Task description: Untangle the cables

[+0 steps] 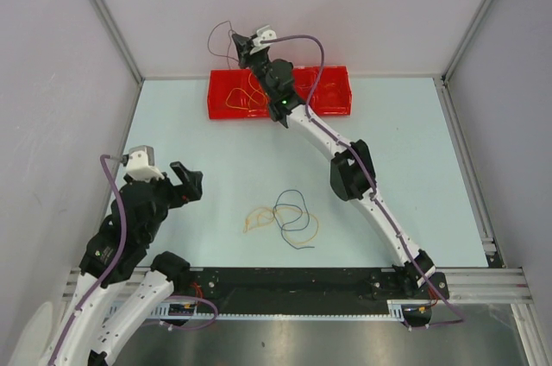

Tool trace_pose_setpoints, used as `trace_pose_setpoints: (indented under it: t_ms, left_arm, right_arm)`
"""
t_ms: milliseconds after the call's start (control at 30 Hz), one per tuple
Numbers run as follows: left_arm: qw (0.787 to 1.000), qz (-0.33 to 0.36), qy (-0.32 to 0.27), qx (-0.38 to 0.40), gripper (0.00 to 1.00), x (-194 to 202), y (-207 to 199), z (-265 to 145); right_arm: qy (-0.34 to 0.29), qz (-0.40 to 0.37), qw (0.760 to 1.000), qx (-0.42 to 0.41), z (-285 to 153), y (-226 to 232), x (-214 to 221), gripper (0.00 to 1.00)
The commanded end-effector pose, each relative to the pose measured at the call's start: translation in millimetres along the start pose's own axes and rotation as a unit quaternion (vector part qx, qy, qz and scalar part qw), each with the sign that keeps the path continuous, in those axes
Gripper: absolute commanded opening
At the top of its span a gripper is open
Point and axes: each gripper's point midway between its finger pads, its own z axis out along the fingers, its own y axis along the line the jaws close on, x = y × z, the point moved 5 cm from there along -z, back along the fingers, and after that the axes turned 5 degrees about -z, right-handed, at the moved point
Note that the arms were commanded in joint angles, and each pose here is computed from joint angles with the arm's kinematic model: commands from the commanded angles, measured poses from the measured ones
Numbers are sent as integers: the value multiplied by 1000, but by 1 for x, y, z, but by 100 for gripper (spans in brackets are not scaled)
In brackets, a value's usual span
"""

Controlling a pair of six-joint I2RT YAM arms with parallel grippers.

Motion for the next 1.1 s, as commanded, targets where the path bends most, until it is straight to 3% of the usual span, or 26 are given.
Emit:
trace_pose_setpoints:
  t_ms: [0,500,633,767,1067]
  left_arm:
    - [1000,-1,-5,4,95,-2,-2,4]
    - [1000,-1,-3,0,93,-2,-2,5]
    - [1000,-2,-5,2,93,-2,-1,4]
    - [1000,-1,-5,5,93,-3,-2,4]
    - [1000,-4,-11,10,93,-4,-2,1]
  right_arm:
    - [-28,10,1000,1,-1,1,8,0]
    - [60,44,997,1,-22,13,83,0]
    - [79,118,990,18,-27,12,96,0]
    - [108,122,986,28,-35,17,114,0]
    - [133,111,984,35,-43,27,127,17]
